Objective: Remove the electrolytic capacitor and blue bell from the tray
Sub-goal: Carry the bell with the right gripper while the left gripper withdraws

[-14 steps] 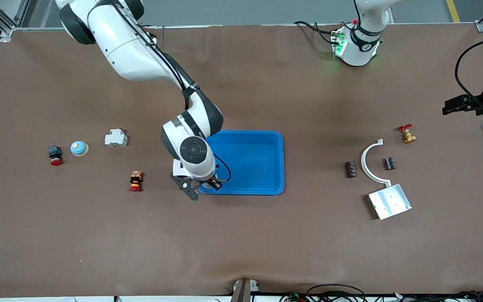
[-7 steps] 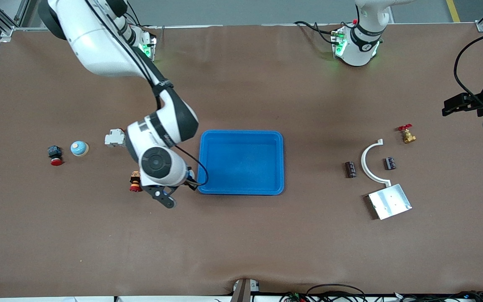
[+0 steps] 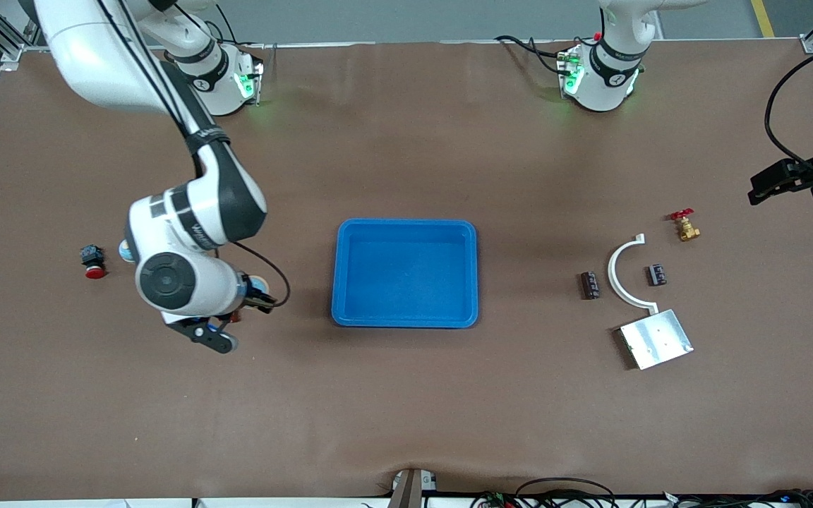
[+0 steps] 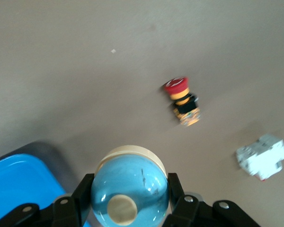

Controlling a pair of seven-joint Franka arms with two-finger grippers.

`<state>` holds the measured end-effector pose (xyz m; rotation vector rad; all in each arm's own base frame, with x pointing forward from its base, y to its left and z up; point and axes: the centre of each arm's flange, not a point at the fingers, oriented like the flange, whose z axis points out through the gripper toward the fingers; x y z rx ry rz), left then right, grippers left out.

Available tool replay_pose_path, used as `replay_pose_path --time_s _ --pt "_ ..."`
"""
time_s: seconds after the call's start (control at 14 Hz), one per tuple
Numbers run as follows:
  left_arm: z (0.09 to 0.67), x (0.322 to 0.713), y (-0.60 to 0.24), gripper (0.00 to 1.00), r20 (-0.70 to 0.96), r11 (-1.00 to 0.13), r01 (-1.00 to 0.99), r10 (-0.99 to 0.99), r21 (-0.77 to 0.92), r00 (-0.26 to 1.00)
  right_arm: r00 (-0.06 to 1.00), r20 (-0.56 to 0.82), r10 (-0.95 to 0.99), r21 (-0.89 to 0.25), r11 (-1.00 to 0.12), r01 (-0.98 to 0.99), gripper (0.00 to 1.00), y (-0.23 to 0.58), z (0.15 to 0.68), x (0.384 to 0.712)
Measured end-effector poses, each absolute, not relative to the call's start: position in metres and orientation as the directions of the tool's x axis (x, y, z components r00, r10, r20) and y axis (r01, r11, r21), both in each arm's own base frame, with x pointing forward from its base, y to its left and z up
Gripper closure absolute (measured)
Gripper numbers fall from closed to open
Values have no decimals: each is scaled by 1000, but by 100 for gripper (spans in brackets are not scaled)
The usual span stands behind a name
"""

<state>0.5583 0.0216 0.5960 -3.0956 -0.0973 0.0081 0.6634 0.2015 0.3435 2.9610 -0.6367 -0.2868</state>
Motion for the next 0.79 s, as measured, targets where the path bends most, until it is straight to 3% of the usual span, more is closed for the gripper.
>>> replay_pose_path --time_s 0.79 --pt "604 588 -12 0 26 -998 42 43 44 999 978 -75 -195 29 -981 -193 33 77 291 617"
